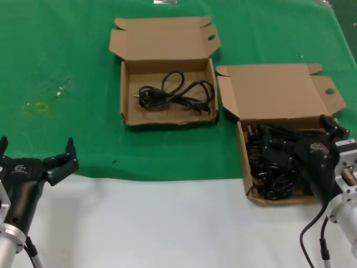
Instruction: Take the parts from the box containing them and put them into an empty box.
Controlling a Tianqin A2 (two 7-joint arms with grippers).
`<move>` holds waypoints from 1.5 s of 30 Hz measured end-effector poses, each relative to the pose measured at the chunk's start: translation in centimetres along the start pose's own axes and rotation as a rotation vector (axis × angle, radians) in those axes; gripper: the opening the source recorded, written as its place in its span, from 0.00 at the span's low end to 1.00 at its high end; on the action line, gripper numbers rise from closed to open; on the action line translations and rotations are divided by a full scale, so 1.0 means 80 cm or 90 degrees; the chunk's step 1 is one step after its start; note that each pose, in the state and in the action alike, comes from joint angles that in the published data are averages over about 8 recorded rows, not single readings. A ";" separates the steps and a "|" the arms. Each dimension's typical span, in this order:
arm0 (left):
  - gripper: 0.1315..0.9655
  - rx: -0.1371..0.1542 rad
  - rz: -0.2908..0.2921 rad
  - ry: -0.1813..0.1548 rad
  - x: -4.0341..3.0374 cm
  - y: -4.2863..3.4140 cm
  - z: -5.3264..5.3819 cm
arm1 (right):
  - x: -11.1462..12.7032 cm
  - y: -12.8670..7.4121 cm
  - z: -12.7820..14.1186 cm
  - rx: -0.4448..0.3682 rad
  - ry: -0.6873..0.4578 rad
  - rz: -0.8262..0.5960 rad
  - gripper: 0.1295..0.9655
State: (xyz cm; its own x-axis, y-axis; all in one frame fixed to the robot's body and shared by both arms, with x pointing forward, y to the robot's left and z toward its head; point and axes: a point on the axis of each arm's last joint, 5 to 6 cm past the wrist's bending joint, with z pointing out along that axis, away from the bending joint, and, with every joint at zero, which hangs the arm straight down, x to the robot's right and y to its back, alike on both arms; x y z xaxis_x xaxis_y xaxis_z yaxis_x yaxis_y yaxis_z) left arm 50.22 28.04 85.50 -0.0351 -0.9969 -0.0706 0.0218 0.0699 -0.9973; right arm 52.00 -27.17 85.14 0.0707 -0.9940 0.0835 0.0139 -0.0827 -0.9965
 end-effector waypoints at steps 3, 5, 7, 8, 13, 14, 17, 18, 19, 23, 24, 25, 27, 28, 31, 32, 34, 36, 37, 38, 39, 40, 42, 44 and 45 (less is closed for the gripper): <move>1.00 0.000 0.000 0.000 0.0000 0.0000 0.000 | 0.000 0.000 0.000 0.000 0.000 0.000 1.00; 1.00 0.000 0.000 0.000 0.0000 0.0000 0.000 | 0.000 0.000 0.000 0.000 0.000 0.000 1.00; 1.00 0.000 0.000 0.000 0.0000 0.0000 0.000 | 0.000 0.000 0.000 0.000 0.000 0.000 1.00; 1.00 0.000 0.000 0.000 0.0000 0.0000 0.000 | 0.000 0.000 0.000 0.000 0.000 0.000 1.00; 1.00 0.000 0.000 0.000 0.0000 0.0000 0.000 | 0.000 0.000 0.000 0.000 0.000 0.000 1.00; 1.00 0.000 0.000 0.000 0.0000 0.0000 0.000 | 0.000 0.000 0.000 0.000 0.000 0.000 1.00; 1.00 0.000 0.000 0.000 0.0000 0.0000 0.000 | 0.000 0.000 0.000 0.000 0.000 0.000 1.00; 1.00 0.000 0.000 0.000 0.0000 0.0000 0.000 | 0.000 0.000 0.000 0.000 0.000 0.000 1.00; 1.00 0.000 0.000 0.000 0.0000 0.0000 0.000 | 0.000 0.000 0.000 0.000 0.000 0.000 1.00; 1.00 0.000 0.000 0.000 0.0000 0.0000 0.000 | 0.000 0.000 0.000 0.000 0.000 0.000 1.00; 1.00 0.000 0.000 0.000 0.0000 0.0000 0.000 | 0.000 0.000 0.000 0.000 0.000 0.000 1.00; 1.00 0.000 0.000 0.000 0.0000 0.0000 0.000 | 0.000 0.000 0.000 0.000 0.000 0.000 1.00; 1.00 0.000 0.000 0.000 0.0000 0.0000 0.000 | 0.000 0.000 0.000 0.000 0.000 0.000 1.00; 1.00 0.000 0.000 0.000 0.0000 0.0000 0.000 | 0.000 0.000 0.000 0.000 0.000 0.000 1.00; 1.00 0.000 0.000 0.000 0.0000 0.0000 0.000 | 0.000 0.000 0.000 0.000 0.000 0.000 1.00; 1.00 0.000 0.000 0.000 0.0000 0.0000 0.000 | 0.000 0.000 0.000 0.000 0.000 0.000 1.00; 1.00 0.000 0.000 0.000 0.0000 0.0000 0.000 | 0.000 0.000 0.000 0.000 0.000 0.000 1.00; 1.00 0.000 0.000 0.000 0.0000 0.0000 0.000 | 0.000 0.000 0.000 0.000 0.000 0.000 1.00; 1.00 0.000 0.000 0.000 0.0000 0.0000 0.000 | 0.000 0.000 0.000 0.000 0.000 0.000 1.00; 1.00 0.000 0.000 0.000 0.0000 0.0000 0.000 | 0.000 0.000 0.000 0.000 0.000 0.000 1.00; 1.00 0.000 0.000 0.000 0.0000 0.0000 0.000 | 0.000 0.000 0.000 0.000 0.000 0.000 1.00; 1.00 0.000 0.000 0.000 0.0000 0.0000 0.000 | 0.000 0.000 0.000 0.000 0.000 0.000 1.00; 1.00 0.000 0.000 0.000 0.0000 0.0000 0.000 | 0.000 0.000 0.000 0.000 0.000 0.000 1.00; 1.00 0.000 0.000 0.000 0.0000 0.0000 0.000 | 0.000 0.000 0.000 0.000 0.000 0.000 1.00; 1.00 0.000 0.000 0.000 0.0000 0.0000 0.000 | 0.000 0.000 0.000 0.000 0.000 0.000 1.00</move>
State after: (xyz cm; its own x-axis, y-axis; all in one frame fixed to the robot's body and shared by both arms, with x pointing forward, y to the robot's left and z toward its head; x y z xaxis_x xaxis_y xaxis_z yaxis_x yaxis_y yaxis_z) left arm 50.22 28.04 85.50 -0.0351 -0.9969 -0.0706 0.0218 0.0699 -0.9973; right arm 52.00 -27.17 85.14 0.0707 -0.9940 0.0835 0.0139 -0.0827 -0.9965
